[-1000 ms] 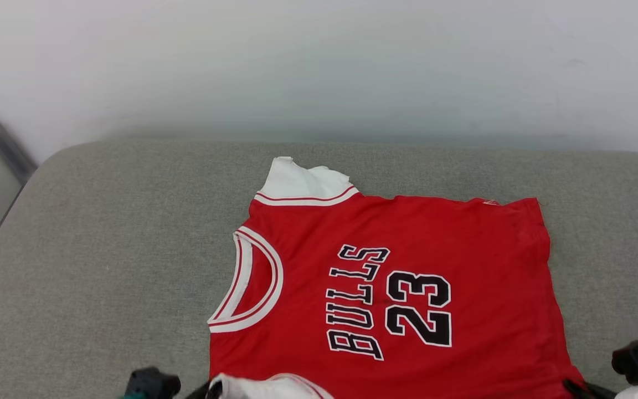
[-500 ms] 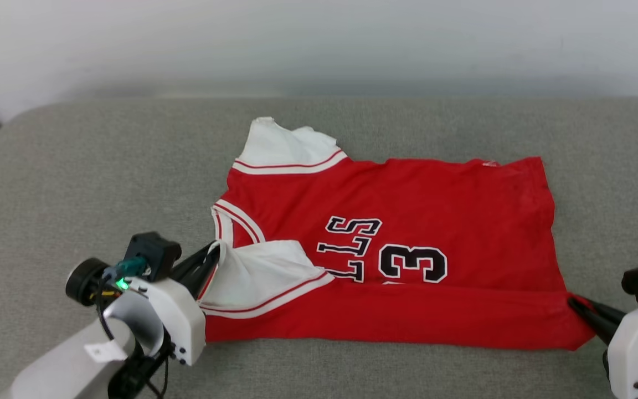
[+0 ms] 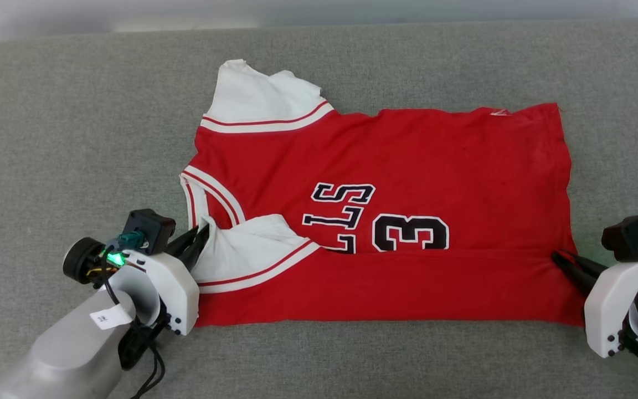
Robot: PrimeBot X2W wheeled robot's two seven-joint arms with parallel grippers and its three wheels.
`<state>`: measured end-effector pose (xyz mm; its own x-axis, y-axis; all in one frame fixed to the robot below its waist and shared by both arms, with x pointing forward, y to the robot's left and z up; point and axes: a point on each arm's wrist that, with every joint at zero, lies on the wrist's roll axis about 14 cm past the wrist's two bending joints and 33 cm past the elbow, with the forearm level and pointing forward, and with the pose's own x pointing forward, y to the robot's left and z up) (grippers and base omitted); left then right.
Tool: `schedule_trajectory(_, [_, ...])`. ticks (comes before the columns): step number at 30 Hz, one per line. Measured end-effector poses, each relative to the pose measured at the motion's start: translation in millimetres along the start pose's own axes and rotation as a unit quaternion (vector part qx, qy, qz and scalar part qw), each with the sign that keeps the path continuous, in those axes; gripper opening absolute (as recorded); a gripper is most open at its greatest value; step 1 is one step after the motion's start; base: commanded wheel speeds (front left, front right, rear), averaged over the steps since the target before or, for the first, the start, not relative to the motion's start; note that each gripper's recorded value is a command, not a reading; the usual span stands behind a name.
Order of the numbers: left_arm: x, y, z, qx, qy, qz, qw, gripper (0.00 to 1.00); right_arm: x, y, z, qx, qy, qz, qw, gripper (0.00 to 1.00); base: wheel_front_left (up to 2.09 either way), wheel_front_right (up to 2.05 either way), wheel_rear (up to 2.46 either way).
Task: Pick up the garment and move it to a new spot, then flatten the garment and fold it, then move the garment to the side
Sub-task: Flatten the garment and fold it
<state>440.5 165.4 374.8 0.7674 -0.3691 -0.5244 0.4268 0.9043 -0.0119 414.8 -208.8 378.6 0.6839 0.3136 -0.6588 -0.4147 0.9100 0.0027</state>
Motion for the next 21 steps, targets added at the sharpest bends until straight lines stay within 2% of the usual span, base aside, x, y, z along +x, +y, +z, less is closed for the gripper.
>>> schedule_trajectory(4, [5.0,-2.6,-2.4,-0.010,-0.004,-0.004,1.000,0.00,5.2,1.3,-2.6,0.008,-0.001,0.002,1.000,0.00,0.00,0.00,0.00])
schedule_trajectory(5, [3.9,-1.2,-1.6,-0.011,-0.008,0.000,1.000,0.79,4.6,1.6,-1.4,0.013,-0.005,0.002,1.000,0.23,0.00,0.00,0.00])
schedule_trajectory(6, [2.6,-0.4,-0.4,-0.017,-0.010,0.004,1.000,1.00,3.3,2.2,0.4,0.014,-0.009,0.002,1.000,0.99,0.00,0.00,0.00])
schedule_trajectory(11, [-13.9,14.1,20.9,0.004,-0.032,0.015,0.999,1.00,-10.4,-1.7,18.5,0.011,-0.048,-0.005,0.999,1.00,0.00,0.00,0.00])
schedule_trajectory(17, [-38.9,23.4,78.8,0.045,-0.060,0.021,0.997,1.00,-30.4,0.8,38.6,0.003,-0.090,-0.005,0.996,1.00,0.00,0.00,0.00])
schedule_trajectory(21, [-55.4,22.1,79.3,0.047,0.007,0.011,0.999,1.00,-38.2,7.8,47.1,-0.002,-0.098,0.002,0.995,1.00,0.00,0.00,0.00])
